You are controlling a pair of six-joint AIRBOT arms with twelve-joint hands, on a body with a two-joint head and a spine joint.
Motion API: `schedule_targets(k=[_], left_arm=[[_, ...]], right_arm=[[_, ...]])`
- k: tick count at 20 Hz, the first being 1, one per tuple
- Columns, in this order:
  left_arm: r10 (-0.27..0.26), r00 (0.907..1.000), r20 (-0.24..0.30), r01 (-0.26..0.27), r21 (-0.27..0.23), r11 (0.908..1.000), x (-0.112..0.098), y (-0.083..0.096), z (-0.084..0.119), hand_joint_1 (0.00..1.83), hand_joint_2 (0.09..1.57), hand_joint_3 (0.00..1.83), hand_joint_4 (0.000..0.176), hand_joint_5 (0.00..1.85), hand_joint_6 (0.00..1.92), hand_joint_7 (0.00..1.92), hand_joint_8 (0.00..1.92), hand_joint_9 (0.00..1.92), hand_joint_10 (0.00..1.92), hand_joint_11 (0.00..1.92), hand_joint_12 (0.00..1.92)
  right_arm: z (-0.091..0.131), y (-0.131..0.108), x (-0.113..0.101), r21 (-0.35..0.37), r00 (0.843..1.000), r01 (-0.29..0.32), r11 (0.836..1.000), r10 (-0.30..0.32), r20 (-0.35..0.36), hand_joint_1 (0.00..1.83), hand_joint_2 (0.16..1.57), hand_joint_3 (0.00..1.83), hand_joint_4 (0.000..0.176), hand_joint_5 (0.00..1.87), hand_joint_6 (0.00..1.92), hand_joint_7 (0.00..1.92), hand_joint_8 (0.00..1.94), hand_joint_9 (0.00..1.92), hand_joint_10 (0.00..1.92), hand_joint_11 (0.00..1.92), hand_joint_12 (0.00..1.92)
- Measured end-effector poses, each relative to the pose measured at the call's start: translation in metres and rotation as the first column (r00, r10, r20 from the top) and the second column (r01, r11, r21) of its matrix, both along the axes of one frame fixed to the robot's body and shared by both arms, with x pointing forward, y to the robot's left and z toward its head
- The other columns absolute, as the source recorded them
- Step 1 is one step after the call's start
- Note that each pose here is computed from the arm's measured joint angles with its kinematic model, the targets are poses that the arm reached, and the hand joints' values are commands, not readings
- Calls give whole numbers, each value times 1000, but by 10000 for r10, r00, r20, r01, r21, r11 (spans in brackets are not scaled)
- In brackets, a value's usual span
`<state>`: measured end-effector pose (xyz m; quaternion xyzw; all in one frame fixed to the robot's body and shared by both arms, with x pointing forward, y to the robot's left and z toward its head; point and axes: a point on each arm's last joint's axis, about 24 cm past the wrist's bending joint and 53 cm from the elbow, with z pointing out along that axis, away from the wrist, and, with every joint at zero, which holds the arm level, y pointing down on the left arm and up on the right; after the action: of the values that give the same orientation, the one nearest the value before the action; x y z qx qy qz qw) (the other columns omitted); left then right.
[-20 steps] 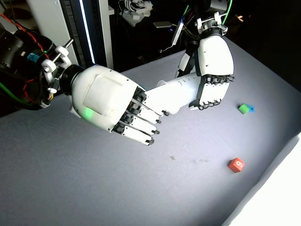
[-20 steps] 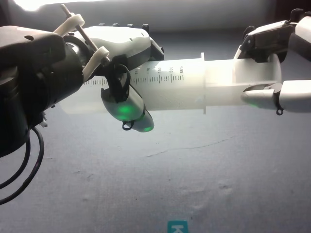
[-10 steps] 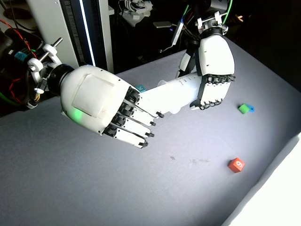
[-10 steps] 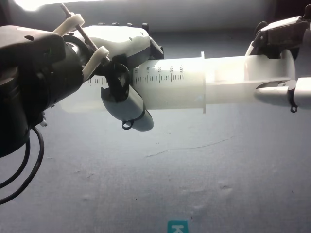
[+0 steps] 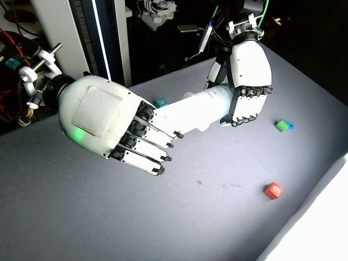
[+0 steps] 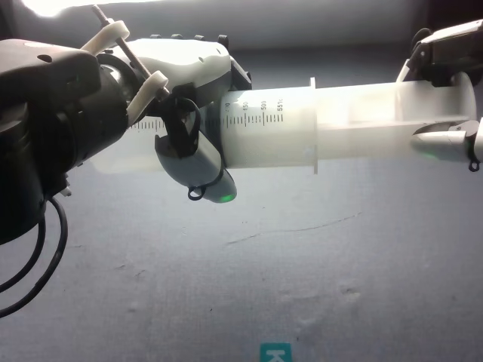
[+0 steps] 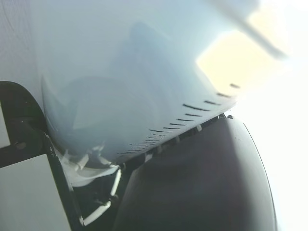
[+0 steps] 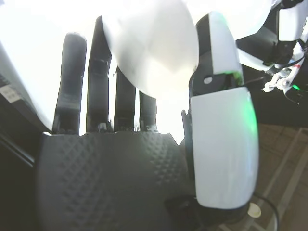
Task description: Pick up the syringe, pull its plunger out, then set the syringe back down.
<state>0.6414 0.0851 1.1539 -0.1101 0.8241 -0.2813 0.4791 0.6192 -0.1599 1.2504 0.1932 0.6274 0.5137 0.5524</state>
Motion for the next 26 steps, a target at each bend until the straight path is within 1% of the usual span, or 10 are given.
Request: schedule_targets(k=[2,3,5,8,11,12,13,15,21,26], left_arm=[[3,10000,8,-3,11,10000,0,0,0,1369,1116,0,0,954,1102,1008,868,847,1220,686,1229],[0,10000,0,0,0,10000,0,0,0,1368,1121,1,0,940,1124,1003,873,837,1235,667,1246],[10,10000,7,-10,15,10000,0,0,0,1370,1114,0,0,957,1101,1011,857,853,1212,688,1232],[39,10000,5,-39,15,10000,0,1,0,1373,1105,1,0,965,1076,1041,811,871,1197,700,1222],[68,10000,13,-68,33,10000,1,2,0,1372,1107,1,0,962,1092,1038,818,866,1191,701,1225],[81,10000,15,-81,42,10000,1,2,0,1372,1107,1,0,960,1096,1037,816,868,1191,703,1225],[79,10000,17,-79,45,10000,1,2,0,1372,1107,1,0,956,1103,1039,810,868,1192,704,1224],[88,10000,18,-88,43,10000,1,2,0,1368,1122,1,0,920,1163,1019,846,838,1223,675,1224],[132,9999,31,-132,74,9999,1,3,0,1372,1107,2,0,958,1094,1041,811,866,1196,691,1213],[158,9998,91,-159,148,9998,2,5,1,1369,1117,0,0,951,1115,1014,844,842,1226,686,1220]], right_arm=[[0,-3,-1,-63,10000,54,10000,-54,18,1231,1165,0,0,921,933,872,1389,660,1501,263,1920],[1,-5,-1,-66,10000,86,9999,-86,9,1217,1171,2,0,902,990,857,1386,645,1495,270,1887],[2,-7,-2,-93,9999,123,9999,-122,35,1229,1175,0,0,903,955,851,1434,647,1565,286,1919],[4,-11,-1,-130,9997,224,9997,-223,61,1234,1172,1,0,901,948,865,1424,639,1571,205,1921],[5,-14,-1,-160,9996,271,9995,-270,92,1228,1181,2,0,888,975,843,1454,626,1582,270,1921],[5,-14,-1,-164,9996,276,9995,-274,90,1243,1165,0,0,928,902,871,1421,655,1570,309,1921],[5,-15,-1,-173,9995,295,9994,-293,99,1237,1164,0,0,920,924,877,1401,661,1553,315,1921],[7,-17,-1,-203,9993,338,9992,-335,145,1224,1190,5,0,883,986,814,1500,602,1639,285,1921],[9,-21,-2,-262,9990,402,9988,-397,184,1240,1178,0,0,921,896,831,1494,625,1644,236,1921],[10,-23,-1,-296,9988,439,9986,-433,216,1225,1171,0,0,903,967,867,1400,624,1576,240,1921]])
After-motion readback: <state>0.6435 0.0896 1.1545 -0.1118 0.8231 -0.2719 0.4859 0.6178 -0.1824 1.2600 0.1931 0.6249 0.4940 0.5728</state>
